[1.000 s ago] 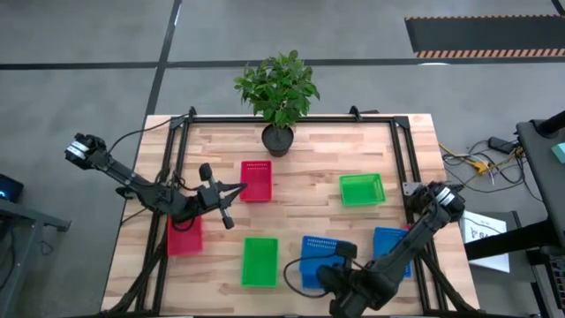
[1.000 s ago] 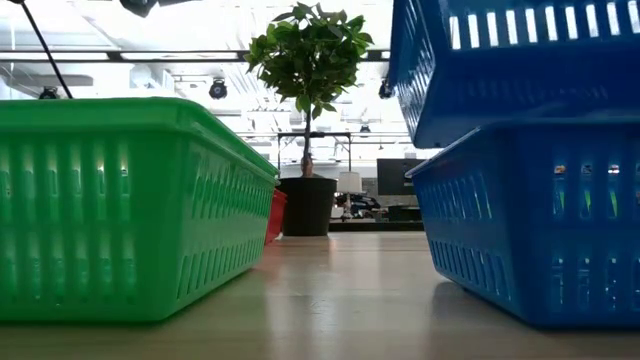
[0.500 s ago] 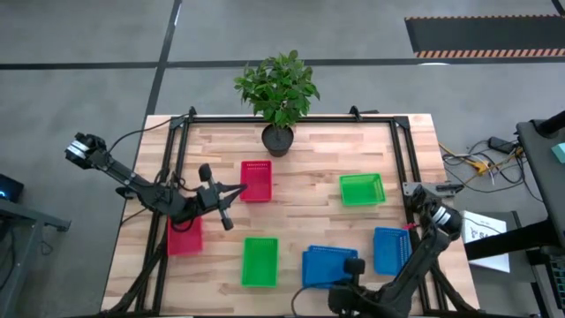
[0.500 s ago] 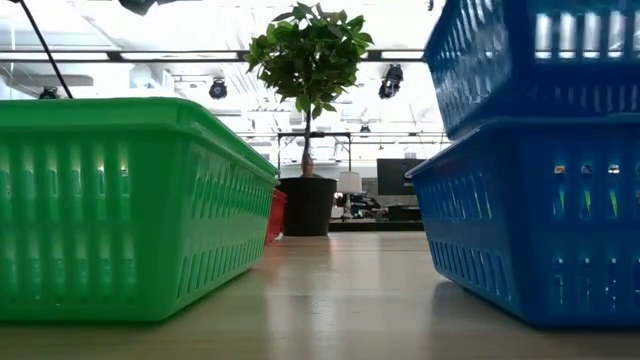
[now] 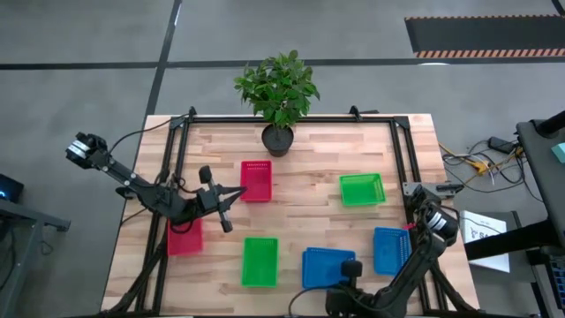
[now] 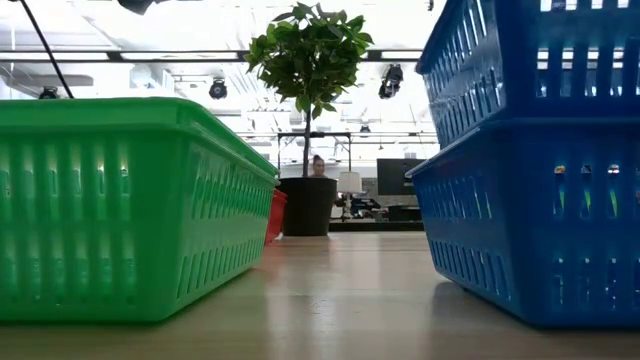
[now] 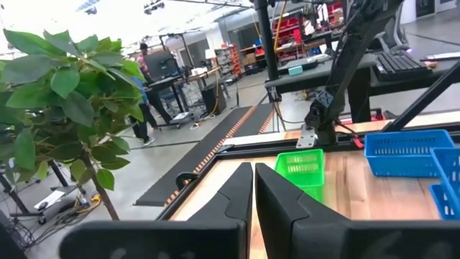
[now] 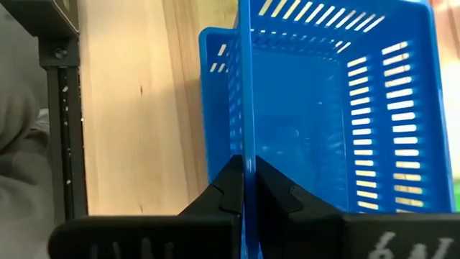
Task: Stack baskets by color
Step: Stack the top blue basket on top of the bottom left blue basket
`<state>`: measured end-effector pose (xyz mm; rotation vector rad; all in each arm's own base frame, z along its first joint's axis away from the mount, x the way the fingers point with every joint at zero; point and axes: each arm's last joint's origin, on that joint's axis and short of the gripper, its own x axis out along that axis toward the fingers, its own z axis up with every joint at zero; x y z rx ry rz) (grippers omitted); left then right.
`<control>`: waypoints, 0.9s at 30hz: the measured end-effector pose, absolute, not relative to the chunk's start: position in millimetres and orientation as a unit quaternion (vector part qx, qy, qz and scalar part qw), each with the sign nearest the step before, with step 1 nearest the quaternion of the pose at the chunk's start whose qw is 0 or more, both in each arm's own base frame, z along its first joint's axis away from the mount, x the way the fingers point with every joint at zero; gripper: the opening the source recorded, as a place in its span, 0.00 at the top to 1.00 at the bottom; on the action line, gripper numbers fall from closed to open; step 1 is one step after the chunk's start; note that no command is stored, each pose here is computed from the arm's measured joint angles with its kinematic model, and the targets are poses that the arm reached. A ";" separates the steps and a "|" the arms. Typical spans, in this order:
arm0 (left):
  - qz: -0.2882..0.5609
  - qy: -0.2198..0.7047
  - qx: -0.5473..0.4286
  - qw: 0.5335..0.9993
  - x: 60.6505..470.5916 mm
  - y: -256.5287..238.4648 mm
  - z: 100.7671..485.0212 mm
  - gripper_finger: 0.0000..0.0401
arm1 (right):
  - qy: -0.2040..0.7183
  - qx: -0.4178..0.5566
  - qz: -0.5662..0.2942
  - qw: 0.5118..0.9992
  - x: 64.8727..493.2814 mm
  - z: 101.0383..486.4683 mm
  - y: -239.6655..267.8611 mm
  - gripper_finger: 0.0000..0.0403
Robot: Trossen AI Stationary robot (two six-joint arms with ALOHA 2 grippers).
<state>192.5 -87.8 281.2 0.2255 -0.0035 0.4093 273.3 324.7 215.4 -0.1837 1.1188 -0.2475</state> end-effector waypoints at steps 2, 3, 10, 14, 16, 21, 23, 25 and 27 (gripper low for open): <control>0.202 0.000 0.113 0.973 193.1 -88.5 280.2 1.00 | 0.529 -0.091 -0.116 0.835 273.8 213.6 325.1 0.98; 0.201 0.001 0.114 0.973 193.2 -88.9 279.9 1.00 | 0.529 -0.092 -0.116 0.835 274.0 212.9 325.2 0.98; 0.198 0.000 0.108 0.974 193.5 -90.5 279.0 1.00 | 0.525 -0.100 -0.125 0.836 277.1 206.4 325.3 0.98; 0.195 0.000 0.108 0.975 193.0 -91.6 278.8 1.00 | 0.525 -0.099 -0.127 0.836 278.8 205.9 324.1 0.94; 0.195 0.000 0.107 0.975 192.9 -91.7 278.9 1.00 | 0.525 -0.098 -0.128 0.836 278.8 205.9 324.1 0.90; 0.195 0.000 0.108 0.975 192.9 -91.7 278.8 1.00 | 0.525 -0.097 -0.128 0.836 279.3 205.9 323.8 0.80; 0.195 0.000 0.107 0.975 192.9 -91.7 278.9 1.00 | 0.528 -0.093 -0.128 0.835 279.2 205.9 323.9 0.77; 0.195 0.000 0.107 0.975 192.9 -91.7 278.9 1.00 | 0.540 -0.078 -0.125 0.828 279.3 206.1 323.3 0.74; 0.195 0.000 0.107 0.975 192.9 -91.7 278.9 1.00 | 0.557 -0.057 -0.123 0.820 279.5 207.5 321.9 0.71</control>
